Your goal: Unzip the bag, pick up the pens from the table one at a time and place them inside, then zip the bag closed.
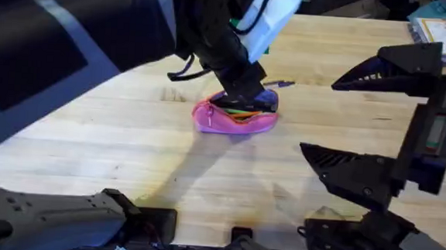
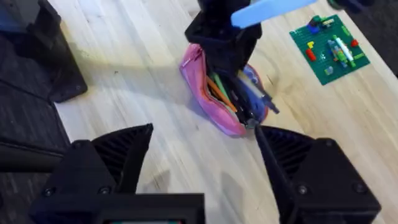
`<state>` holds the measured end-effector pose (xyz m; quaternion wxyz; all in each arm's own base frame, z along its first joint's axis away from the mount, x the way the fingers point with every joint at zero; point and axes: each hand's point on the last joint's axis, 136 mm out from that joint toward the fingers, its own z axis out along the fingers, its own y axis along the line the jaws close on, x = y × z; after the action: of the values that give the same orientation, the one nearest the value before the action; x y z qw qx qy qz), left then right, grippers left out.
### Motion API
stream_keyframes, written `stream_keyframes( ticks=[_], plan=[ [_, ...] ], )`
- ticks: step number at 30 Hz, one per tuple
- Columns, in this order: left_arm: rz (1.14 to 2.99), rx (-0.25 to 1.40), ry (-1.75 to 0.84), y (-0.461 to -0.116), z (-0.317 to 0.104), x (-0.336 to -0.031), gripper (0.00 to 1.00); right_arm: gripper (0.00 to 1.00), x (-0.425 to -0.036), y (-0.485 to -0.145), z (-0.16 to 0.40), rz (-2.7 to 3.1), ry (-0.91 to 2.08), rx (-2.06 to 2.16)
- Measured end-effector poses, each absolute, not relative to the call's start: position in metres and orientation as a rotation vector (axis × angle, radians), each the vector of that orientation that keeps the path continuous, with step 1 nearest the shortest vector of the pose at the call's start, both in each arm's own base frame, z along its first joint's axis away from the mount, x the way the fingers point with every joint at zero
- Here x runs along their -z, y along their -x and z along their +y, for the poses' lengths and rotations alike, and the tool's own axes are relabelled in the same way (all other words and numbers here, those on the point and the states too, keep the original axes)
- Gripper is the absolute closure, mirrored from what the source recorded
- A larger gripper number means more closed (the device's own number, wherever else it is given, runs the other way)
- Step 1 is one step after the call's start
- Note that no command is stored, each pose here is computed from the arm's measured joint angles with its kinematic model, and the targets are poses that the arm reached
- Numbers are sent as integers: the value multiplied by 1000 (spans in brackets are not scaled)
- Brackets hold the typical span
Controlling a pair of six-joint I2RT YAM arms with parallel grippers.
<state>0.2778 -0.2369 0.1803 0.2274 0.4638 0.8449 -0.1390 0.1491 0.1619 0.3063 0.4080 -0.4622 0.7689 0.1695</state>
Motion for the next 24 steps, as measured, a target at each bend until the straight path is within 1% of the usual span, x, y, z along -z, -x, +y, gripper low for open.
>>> stream_keyframes(
  ticks=[6,9,12,19,21,24],
  plan=[
    [2355,416,-1255,-273,-241,-179,956,3,-306,-149,162,1938,1165,-427],
    [2374,419,-1251,-274,-242,-174,956,3,-306,-149,162,1938,1164,-427],
    [2417,418,-1260,-277,-244,-158,956,3,-306,-149,162,1938,1165,-427],
    [2561,381,-1297,-282,-243,-107,958,3,-306,-149,162,1938,1165,-428],
    [2592,340,-1301,-282,-238,-98,958,4,-306,-149,162,1938,1165,-427],
    [2608,268,-1300,-285,-230,-95,958,3,-306,-149,162,1938,1165,-428]
  ],
)
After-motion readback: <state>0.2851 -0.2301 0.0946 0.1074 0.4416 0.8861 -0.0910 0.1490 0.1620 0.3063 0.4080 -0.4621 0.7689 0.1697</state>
